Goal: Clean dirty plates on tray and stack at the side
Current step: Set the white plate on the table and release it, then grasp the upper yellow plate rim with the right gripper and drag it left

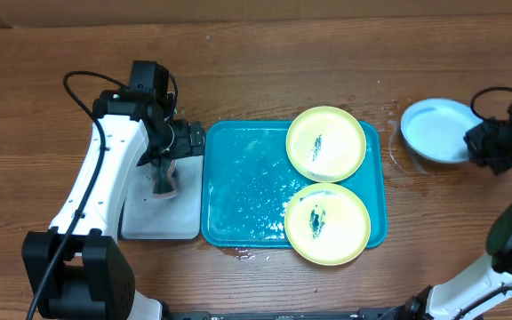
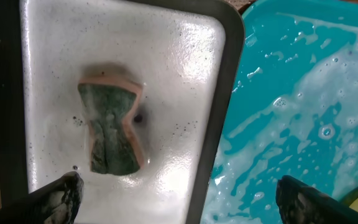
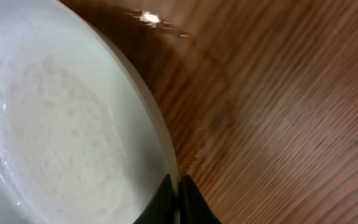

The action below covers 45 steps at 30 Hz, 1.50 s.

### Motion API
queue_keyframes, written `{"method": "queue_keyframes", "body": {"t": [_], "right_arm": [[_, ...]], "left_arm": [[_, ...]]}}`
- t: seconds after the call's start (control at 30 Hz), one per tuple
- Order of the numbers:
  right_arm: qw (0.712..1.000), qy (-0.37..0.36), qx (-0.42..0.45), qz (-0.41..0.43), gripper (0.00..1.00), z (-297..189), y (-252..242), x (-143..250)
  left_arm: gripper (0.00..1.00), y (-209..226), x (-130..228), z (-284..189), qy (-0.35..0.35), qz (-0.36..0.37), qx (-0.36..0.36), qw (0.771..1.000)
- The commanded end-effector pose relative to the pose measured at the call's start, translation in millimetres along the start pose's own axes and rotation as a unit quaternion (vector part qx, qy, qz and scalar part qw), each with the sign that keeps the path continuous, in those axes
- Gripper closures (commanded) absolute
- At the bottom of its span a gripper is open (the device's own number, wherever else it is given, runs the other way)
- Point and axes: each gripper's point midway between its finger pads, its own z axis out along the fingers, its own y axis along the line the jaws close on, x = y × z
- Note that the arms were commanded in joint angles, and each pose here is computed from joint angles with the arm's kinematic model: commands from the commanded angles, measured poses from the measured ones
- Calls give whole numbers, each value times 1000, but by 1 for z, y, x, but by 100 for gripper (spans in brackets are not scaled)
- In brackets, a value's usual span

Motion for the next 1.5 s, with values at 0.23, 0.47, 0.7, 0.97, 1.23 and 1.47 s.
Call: {"method": "queue_keyframes", "body": {"t": [0.23, 0.47, 0.7, 0.97, 1.23, 1.47], "right_arm": [[999, 33, 6, -10, 51, 8, -10, 10], [999, 7, -11, -33, 40, -23, 2, 17], [978, -63, -96, -174, 41, -96, 51, 48], [941, -41, -122, -312, 44, -100, 98, 121], [923, 16, -90, -374, 48, -50, 116, 162], [924, 43, -69, -374, 45, -35, 113, 174]], "left_arm": [[0, -5, -3, -7, -11, 5, 7, 1000], [0, -5, -3, -7, -11, 5, 7, 1000], [0, -5, -3, -7, -12, 9, 7, 1000], [0, -5, -3, -7, -11, 9, 7, 1000], [0, -4, 0, -7, -5, 8, 6, 1000], [0, -4, 0, -7, -4, 8, 5, 1000]]}}
